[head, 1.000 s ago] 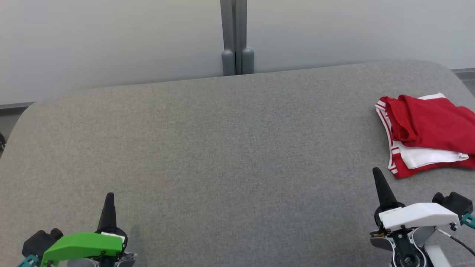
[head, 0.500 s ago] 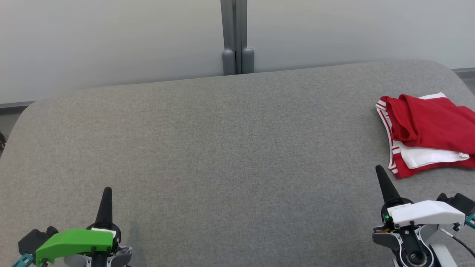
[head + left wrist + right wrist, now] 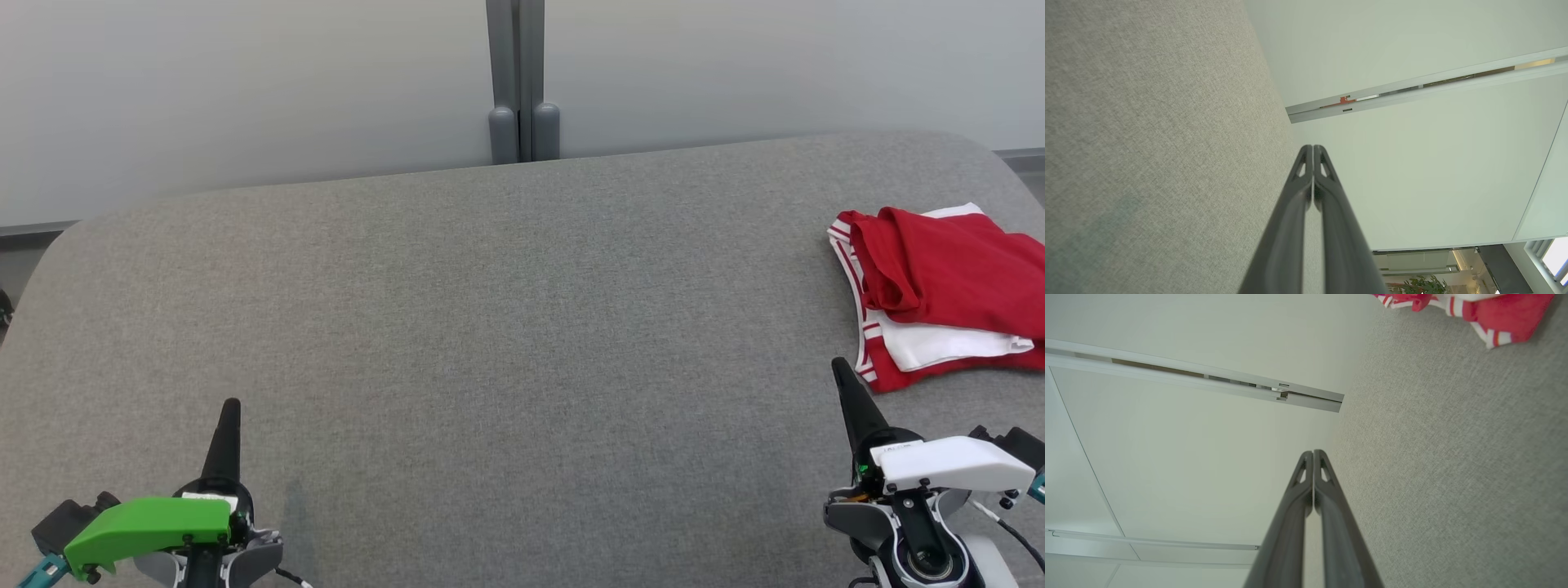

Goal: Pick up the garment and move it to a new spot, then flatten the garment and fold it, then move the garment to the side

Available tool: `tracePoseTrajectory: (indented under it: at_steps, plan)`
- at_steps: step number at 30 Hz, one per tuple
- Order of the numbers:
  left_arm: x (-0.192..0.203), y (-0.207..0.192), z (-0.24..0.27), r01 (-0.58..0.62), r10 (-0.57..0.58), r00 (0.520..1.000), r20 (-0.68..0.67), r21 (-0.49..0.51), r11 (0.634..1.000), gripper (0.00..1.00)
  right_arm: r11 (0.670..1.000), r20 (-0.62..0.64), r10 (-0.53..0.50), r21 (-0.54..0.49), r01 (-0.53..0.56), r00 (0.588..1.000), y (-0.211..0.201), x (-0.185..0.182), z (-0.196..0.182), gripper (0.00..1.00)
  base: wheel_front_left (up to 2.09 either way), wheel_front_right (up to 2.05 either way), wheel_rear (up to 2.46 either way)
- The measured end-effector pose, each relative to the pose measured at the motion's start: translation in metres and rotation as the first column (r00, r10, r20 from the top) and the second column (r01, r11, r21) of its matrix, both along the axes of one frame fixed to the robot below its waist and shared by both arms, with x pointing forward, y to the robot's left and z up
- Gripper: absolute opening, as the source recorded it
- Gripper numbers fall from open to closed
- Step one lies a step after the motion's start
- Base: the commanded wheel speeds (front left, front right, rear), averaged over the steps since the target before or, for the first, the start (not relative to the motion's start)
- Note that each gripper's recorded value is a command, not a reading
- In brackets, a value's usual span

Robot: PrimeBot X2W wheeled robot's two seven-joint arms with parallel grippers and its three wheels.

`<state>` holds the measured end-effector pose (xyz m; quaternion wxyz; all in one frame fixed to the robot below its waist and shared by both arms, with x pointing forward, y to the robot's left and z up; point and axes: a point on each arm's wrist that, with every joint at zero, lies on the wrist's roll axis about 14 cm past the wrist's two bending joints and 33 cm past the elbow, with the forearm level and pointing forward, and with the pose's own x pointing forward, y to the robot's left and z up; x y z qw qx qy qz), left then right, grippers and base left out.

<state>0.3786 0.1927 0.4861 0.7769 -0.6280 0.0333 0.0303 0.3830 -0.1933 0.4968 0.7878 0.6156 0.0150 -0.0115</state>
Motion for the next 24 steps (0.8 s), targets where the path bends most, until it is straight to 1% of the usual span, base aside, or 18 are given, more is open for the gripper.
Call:
tracePoseTrajectory:
  at_steps: [12,24]
  plan:
    - [0.003,0.003,0.006,-0.001,0.003,1.0,0.026,-0.086,0.996,0.0,0.995,0.004,-0.003,0.095,0.003,1.0,-0.003,0.001,0.001,0.0,0.0,0.0,0.0]
    - [0.007,0.004,0.013,0.002,0.008,0.998,0.058,-0.163,0.987,0.0,0.983,0.015,-0.007,0.182,0.004,1.0,-0.005,0.003,0.004,0.0,0.0,0.0,0.0]
